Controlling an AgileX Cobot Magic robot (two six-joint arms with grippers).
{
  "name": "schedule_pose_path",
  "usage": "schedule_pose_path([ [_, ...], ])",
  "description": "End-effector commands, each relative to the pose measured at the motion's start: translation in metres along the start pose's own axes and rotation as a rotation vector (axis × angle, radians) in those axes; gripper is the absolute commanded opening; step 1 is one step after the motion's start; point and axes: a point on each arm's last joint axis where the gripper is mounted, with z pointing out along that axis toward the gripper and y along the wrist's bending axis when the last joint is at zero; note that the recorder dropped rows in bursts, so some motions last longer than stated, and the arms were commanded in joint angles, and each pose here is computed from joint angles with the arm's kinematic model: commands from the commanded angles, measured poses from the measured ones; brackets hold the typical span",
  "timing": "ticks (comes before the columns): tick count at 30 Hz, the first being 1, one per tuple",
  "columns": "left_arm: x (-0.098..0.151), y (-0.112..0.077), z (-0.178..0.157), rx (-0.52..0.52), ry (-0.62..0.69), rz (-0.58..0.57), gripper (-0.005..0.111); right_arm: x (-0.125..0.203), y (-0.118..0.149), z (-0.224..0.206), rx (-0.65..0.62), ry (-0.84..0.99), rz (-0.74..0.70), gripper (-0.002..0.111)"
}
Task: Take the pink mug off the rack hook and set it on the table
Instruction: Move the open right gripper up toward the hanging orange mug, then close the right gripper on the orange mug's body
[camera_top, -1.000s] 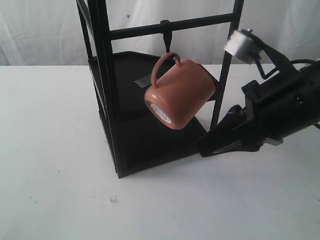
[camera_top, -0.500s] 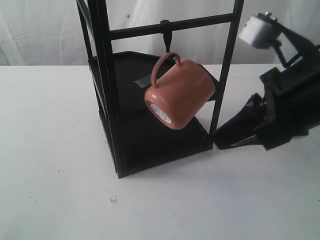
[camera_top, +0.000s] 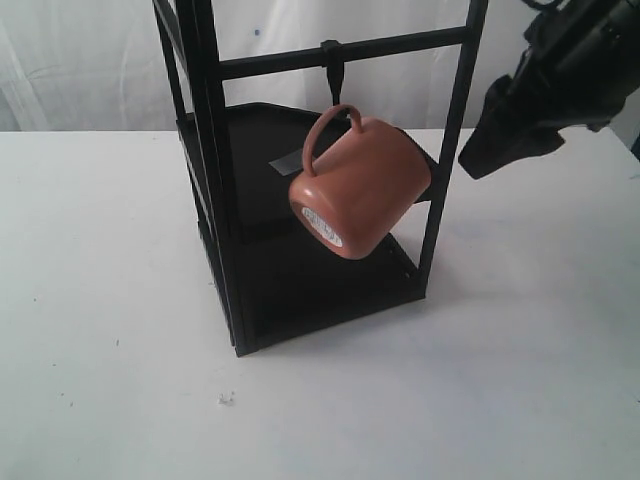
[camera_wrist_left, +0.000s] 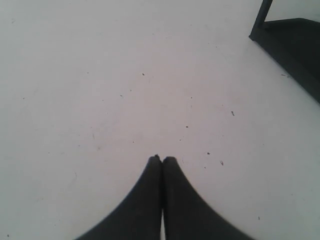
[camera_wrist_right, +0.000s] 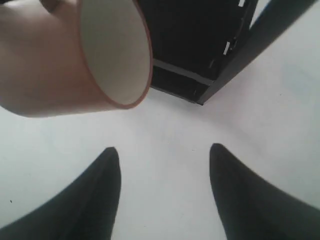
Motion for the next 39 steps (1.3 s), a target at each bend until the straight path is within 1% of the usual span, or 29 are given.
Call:
schedule_pose_path([
  [1,0.001,0.000,0.000,0.008,-0.001,0.000,0.000,0.002,-0.003,-0.005,0.057,0.024,-0.105,0.051],
  [3,0.001,0.000,0.000,0.008,-0.001,0.000,0.000,0.002,-0.001,-0.009,0.055,0.009,-0.074,0.051],
  [5,0.001,0.000,0.000,0.008,-0.001,0.000,0.000,-0.001,0.006,-0.012,-0.002,-0.043,-0.030,0.051],
  [6,0.001,0.000,0.000,0.008,-0.001,0.000,0.000,-0.005,0.011,-0.013,-0.058,-0.084,-0.040,0.051],
  [7,0.001,0.000,0.000,0.008,-0.001,0.000,0.000,-0.007,0.013,-0.011,-0.084,-0.104,-0.072,0.051],
  [8,0.001,0.000,0.000,0.008,-0.001,0.000,0.000,-0.012,0.014,-0.007,-0.115,-0.143,-0.103,0.054],
  [9,0.001,0.000,0.000,0.008,-0.001,0.000,0.000,-0.014,0.014,-0.004,-0.134,-0.149,-0.100,0.058],
  [10,0.001,0.000,0.000,0.008,-0.001,0.000,0.000,-0.014,0.012,0.001,-0.156,-0.137,-0.094,0.063],
  [11,0.001,0.000,0.000,0.008,-0.001,0.000,0.000,-0.014,0.011,0.005,-0.164,-0.125,-0.091,0.065],
  [14,0.001,0.000,0.000,0.008,-0.001,0.000,0.000,-0.016,0.011,0.010,-0.195,-0.136,-0.108,0.065],
  [16,0.001,0.000,0.000,0.008,-0.001,0.000,0.000,-0.019,0.015,0.018,-0.275,-0.191,-0.175,0.065],
  [17,0.001,0.000,0.000,0.008,-0.001,0.000,0.000,-0.016,0.015,0.025,-0.285,-0.183,-0.211,0.065],
  [21,0.001,0.000,0.000,0.008,-0.001,0.000,0.000,-0.007,0.012,0.042,-0.280,-0.171,-0.199,0.065],
  [23,0.001,0.000,0.000,0.008,-0.001,0.000,0.000,-0.007,0.014,0.045,-0.302,-0.185,-0.187,0.065],
  [27,0.001,0.000,0.000,0.008,-0.001,0.000,0.000,-0.007,0.019,0.044,-0.360,-0.216,-0.211,0.065],
  [31,0.001,0.000,0.000,0.008,-0.001,0.000,0.000,-0.009,0.021,0.044,-0.378,-0.239,-0.211,0.065],
  [36,0.001,0.000,0.000,0.008,-0.001,0.000,0.000,-0.005,0.026,0.051,-0.438,-0.293,-0.230,0.065],
  [39,0.001,0.000,0.000,0.008,-0.001,0.000,0.000,-0.002,0.029,0.053,-0.466,-0.288,-0.222,0.065],
])
